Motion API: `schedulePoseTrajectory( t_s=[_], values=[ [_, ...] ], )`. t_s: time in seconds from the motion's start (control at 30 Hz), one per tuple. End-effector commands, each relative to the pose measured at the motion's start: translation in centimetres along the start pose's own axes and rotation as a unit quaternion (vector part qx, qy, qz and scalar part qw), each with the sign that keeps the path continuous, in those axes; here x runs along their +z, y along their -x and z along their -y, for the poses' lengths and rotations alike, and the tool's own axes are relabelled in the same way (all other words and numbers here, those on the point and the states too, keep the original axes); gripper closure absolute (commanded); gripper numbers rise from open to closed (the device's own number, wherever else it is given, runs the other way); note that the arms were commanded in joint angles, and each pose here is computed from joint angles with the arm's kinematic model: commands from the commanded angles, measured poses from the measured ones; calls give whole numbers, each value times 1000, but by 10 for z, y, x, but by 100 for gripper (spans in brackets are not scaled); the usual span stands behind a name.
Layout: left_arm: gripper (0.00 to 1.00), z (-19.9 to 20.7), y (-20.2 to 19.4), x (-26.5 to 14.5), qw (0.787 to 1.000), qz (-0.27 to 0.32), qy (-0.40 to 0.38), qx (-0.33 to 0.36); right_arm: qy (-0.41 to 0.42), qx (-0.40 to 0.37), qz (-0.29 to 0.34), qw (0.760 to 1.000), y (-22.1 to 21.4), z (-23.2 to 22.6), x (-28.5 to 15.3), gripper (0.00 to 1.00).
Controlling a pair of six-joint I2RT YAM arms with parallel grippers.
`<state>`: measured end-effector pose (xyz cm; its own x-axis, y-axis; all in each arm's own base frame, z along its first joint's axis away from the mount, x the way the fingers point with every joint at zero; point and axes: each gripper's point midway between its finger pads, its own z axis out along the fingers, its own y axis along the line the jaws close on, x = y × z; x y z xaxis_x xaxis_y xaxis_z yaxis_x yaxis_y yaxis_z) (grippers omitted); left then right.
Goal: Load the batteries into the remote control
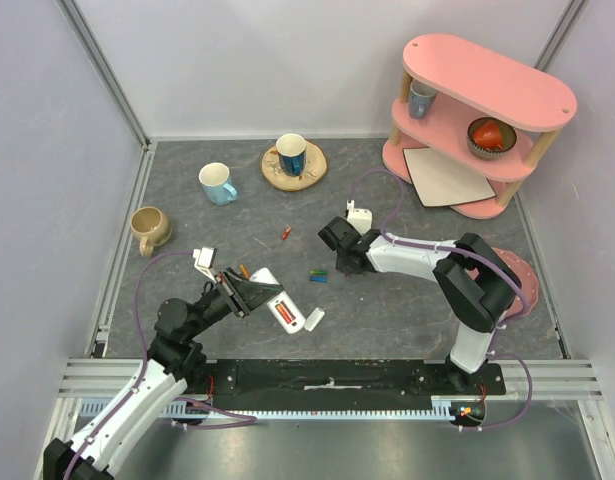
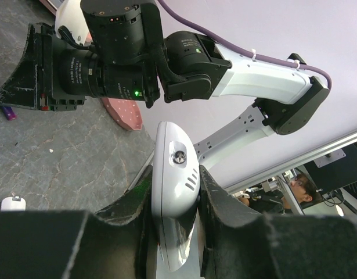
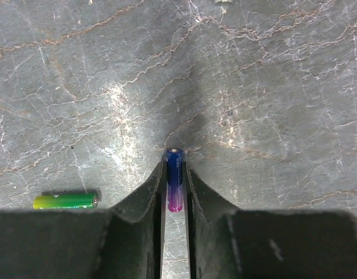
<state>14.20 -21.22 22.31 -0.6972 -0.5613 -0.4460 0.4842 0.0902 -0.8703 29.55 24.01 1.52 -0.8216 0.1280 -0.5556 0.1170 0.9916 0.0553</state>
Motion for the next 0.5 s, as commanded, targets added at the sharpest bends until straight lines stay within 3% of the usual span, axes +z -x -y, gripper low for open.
schedulePoseTrajectory(
  t_s=[0.0,0.13,0.47],
  values=[
    [98,-61,-30,-15,998,-17,53,-30,-7,0,-48,999,-32,10,4,80],
    [98,-62,-31,-15,998,-18,55,-31,-10,-12,-51,999,-34,16,8,99],
    [98,-63,-29,-13,997,-19,63,-27,-2,-166,-72,984,-37,32,18,100]
  ],
)
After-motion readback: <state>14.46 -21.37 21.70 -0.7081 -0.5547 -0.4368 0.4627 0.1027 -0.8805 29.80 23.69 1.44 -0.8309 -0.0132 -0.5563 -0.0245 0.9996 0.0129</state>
